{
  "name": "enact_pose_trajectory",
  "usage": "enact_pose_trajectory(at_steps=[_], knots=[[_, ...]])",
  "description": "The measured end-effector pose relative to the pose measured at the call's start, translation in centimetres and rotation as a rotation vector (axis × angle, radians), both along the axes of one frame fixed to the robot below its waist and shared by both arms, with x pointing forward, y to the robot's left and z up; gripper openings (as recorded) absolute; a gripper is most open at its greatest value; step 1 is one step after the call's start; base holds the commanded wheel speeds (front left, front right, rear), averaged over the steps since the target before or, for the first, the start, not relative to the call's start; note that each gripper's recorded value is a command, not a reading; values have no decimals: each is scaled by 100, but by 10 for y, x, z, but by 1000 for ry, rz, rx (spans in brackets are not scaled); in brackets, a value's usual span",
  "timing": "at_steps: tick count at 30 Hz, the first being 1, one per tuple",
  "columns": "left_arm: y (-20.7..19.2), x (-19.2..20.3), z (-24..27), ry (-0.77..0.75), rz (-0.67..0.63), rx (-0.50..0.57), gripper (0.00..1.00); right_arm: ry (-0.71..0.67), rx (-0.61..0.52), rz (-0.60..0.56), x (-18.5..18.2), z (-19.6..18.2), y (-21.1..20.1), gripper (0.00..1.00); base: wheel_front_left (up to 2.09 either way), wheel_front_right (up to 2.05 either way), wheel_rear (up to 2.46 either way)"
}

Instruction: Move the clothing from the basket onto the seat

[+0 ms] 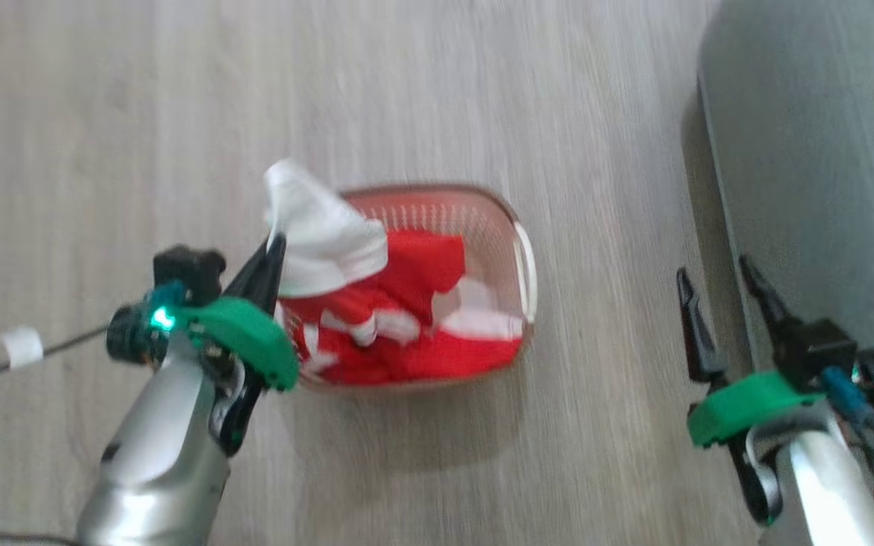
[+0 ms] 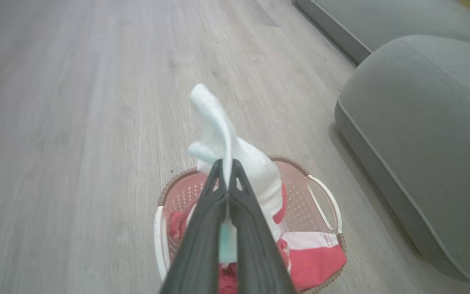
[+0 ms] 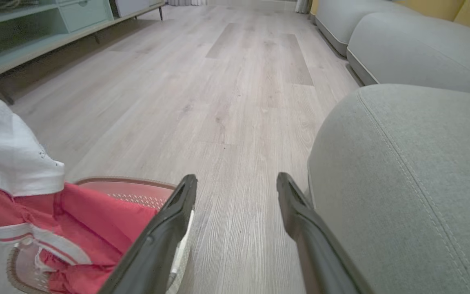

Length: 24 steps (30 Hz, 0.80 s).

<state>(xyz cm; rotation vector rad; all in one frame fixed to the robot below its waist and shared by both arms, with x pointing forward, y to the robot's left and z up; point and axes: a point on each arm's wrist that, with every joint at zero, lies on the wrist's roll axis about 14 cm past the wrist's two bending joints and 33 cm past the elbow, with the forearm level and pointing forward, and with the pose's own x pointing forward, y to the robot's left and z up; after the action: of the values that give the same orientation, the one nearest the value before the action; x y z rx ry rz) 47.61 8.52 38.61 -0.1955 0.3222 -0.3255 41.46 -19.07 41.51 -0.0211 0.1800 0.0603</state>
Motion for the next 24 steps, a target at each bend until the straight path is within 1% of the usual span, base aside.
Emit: enact_pose_trajectory(at_steps=[2,3,5,11,17,24], knots=[[14,-11,16,-36,35,8,0,-22,6,24,-5,10,8,100,0,0,0],[26,-23,31,-70,71,15,0,-56,10,43,-8,23,15,100,0,0,0],[35,-34,44,-102,100,20,0,-87,11,57,-12,35,20,100,0,0,0],[55,-61,74,-182,173,22,0,-132,-2,88,-32,53,26,100,0,0,0],[64,-71,86,-214,197,29,0,-152,-16,101,-39,60,25,100,0,0,0],[64,-69,94,-237,202,32,0,-147,-32,111,-42,59,26,100,0,0,0]])
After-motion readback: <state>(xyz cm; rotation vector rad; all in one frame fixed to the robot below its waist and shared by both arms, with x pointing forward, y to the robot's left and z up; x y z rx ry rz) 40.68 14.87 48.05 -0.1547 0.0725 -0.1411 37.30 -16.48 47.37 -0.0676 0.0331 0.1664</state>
